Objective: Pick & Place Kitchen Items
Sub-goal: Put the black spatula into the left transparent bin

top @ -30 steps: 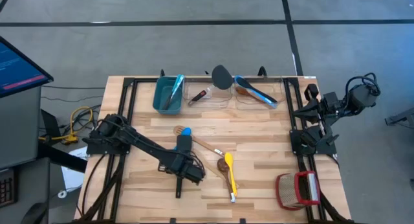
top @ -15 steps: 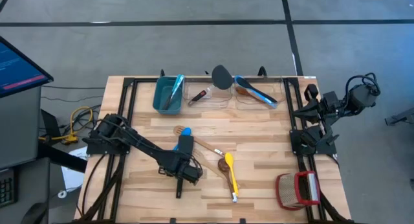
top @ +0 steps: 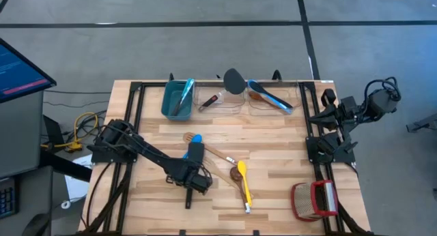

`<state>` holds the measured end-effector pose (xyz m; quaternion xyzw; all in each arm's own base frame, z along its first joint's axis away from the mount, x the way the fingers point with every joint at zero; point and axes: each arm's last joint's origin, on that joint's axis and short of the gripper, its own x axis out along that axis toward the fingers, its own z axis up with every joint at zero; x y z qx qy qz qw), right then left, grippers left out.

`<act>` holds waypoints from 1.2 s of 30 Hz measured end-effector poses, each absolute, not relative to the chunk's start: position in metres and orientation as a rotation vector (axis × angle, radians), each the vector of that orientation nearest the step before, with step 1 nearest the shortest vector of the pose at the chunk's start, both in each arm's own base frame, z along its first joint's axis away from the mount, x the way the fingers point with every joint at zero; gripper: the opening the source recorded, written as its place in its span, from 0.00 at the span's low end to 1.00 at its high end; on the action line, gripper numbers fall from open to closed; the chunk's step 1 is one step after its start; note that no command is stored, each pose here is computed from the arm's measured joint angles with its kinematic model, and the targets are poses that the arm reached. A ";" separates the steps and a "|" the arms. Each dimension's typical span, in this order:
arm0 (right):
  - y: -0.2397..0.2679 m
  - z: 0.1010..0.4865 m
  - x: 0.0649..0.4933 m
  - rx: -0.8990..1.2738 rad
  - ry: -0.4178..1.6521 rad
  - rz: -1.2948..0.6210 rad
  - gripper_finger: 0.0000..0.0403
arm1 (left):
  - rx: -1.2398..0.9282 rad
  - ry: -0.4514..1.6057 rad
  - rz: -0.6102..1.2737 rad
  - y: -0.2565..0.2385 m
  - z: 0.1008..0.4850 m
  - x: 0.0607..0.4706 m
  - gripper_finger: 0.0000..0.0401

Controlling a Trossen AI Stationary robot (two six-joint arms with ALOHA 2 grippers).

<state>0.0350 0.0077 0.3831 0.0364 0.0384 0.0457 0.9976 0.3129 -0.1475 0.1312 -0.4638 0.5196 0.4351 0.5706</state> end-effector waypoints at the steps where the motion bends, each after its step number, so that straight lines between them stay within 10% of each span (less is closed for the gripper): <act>1: 0.008 0.383 0.035 0.072 0.079 0.091 0.00 | -1.087 1.220 1.023 -0.147 0.131 0.313 0.34; 36: 0.008 0.381 0.035 0.057 0.098 0.090 0.00 | -1.043 0.775 0.719 -0.150 0.227 0.296 0.21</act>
